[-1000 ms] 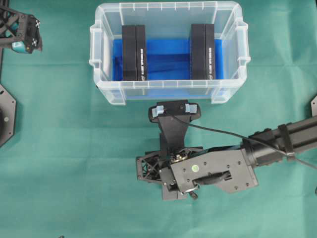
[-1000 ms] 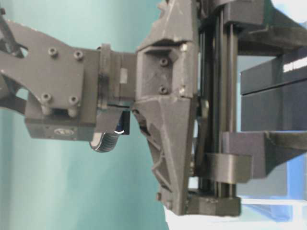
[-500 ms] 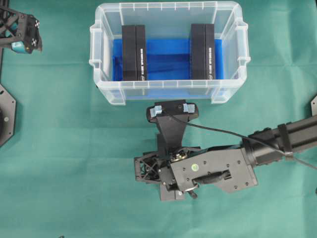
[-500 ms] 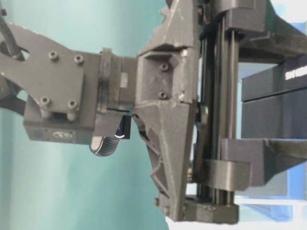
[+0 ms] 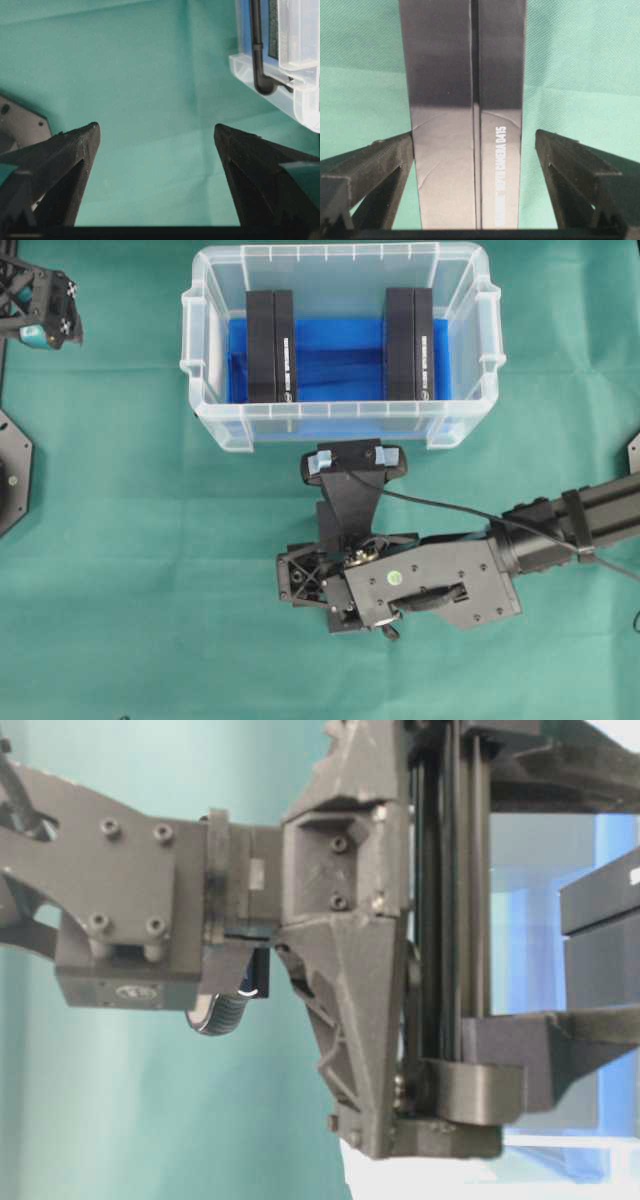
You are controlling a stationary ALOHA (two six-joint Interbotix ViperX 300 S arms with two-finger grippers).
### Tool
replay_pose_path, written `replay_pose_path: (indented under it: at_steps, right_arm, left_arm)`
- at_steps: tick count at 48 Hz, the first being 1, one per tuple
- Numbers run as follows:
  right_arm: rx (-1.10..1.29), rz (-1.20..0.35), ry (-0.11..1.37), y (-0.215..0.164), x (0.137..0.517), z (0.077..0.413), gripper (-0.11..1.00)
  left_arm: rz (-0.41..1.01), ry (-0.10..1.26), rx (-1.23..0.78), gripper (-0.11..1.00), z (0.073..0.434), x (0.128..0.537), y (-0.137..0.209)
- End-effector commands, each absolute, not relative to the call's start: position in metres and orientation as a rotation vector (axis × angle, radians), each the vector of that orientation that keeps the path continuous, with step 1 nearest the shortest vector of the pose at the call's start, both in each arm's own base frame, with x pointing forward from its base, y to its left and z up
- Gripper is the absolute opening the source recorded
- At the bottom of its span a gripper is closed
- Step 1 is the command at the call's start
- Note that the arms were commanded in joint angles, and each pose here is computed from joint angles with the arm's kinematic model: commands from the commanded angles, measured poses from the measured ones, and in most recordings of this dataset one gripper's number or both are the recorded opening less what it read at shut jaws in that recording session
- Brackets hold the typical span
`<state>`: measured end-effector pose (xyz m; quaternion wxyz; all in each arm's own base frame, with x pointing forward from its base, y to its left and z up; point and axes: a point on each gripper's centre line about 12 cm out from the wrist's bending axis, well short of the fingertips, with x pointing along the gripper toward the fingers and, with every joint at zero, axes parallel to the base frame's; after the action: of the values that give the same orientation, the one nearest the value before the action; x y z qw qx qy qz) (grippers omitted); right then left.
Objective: Take out the box from the case.
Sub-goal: 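Lower the boxes onto the table in front of the case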
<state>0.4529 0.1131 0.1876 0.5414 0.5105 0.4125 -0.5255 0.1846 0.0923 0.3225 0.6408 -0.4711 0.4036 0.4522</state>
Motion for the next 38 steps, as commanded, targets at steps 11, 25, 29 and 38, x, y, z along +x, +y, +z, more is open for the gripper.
replay_pose_path:
  at_steps: [11, 25, 29, 38]
  right_arm:
    - [1.274, -1.184, 0.928, 0.11, 0.45, 0.232, 0.93]
    - [1.302, -1.156, 0.887, 0.104, 0.441, 0.282, 0.93]
    - [1.31, -1.141, 0.871, 0.102, 0.439, 0.298, 0.93]
    - [1.284, -1.125, 0.835, 0.096, 0.433, 0.336, 0.93]
  left_arm:
    - [1.023, 0.899, -1.073, 0.94, 0.328, 0.185, 0.092]
    - [1.024, 0.898, -1.074, 0.94, 0.328, 0.185, 0.093]
    - [1.024, 0.898, -1.074, 0.94, 0.328, 0.185, 0.093]
    - [1.023, 0.895, -1.074, 0.94, 0.328, 0.185, 0.093]
